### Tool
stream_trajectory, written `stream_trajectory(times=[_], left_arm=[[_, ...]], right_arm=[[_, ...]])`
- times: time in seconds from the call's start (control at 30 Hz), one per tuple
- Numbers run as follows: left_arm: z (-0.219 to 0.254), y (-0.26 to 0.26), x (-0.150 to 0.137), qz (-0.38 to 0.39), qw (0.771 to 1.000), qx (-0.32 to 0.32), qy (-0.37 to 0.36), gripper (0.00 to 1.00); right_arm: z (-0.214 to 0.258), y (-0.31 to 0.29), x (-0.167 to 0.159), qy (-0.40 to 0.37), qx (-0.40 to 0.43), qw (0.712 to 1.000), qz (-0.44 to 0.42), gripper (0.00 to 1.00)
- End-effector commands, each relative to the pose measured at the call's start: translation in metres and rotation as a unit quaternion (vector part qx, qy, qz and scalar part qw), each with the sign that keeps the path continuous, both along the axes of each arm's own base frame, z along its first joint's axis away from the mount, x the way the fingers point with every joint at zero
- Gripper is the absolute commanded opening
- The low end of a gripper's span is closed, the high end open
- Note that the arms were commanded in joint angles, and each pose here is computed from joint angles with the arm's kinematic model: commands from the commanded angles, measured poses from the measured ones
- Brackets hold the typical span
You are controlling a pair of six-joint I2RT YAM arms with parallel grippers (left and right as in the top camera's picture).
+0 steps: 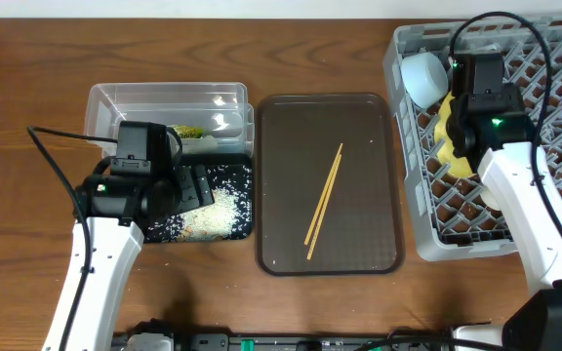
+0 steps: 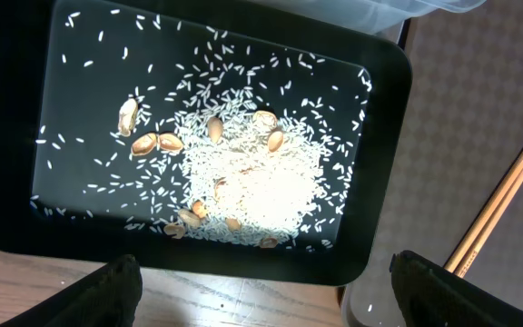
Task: Sort waste into correct bins and load items into the dishwasher rack
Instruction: 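Lift the yellow plate and stand it upright in the rack, then reach the right gripper to the chopsticks and grasp one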
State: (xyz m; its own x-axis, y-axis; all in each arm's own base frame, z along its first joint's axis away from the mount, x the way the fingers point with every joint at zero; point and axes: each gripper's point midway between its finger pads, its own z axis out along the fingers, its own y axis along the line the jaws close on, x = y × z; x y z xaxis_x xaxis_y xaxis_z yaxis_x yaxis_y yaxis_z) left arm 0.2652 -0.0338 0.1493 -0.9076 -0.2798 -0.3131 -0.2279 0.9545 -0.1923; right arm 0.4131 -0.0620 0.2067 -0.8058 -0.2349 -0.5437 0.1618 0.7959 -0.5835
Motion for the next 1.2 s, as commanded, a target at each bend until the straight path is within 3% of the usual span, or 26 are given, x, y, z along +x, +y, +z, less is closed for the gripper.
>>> stream_trajectory(times=[0.0,0.13,0.3,0.37,0.63,0.9,1.17], left_arm=[[0.0,0.004,-0.001,0.009,1.0,0.004,0.002,0.9],[0.0,0.004,-0.001,0.009,1.0,0.005,0.003,0.9],[0.0,0.004,-0.002,0.009,1.0,0.005,0.005,0.89],[0.0,0.004,-0.002,0.009,1.0,0.005,0.005,0.89],[-0.001,0.004,-0.004,0.009,1.0,0.005,0.009,0.89],[-0.001,0.004,-0.004,0.009,1.0,0.005,0.009,0.89],[0.0,0.004,-0.004,0.009,1.0,0.005,0.009,0.9]], right_arm=[[0.003,0.011,-0.001,-0.031,0.054,0.998,-0.006,0.54],[0.019,0.047,-0.007,-0.045,0.151,0.986,0.058,0.54],[0.028,0.134,-0.039,-0.025,0.381,0.915,0.131,0.47],[0.02,0.153,-0.051,0.005,0.416,0.901,0.125,0.39],[-0.06,0.223,-0.101,0.14,0.403,0.899,0.103,0.41],[-0.148,0.264,-0.121,0.194,0.352,0.914,0.053,0.38],[-0.196,0.275,-0.138,0.235,0.333,0.913,0.007,0.37]])
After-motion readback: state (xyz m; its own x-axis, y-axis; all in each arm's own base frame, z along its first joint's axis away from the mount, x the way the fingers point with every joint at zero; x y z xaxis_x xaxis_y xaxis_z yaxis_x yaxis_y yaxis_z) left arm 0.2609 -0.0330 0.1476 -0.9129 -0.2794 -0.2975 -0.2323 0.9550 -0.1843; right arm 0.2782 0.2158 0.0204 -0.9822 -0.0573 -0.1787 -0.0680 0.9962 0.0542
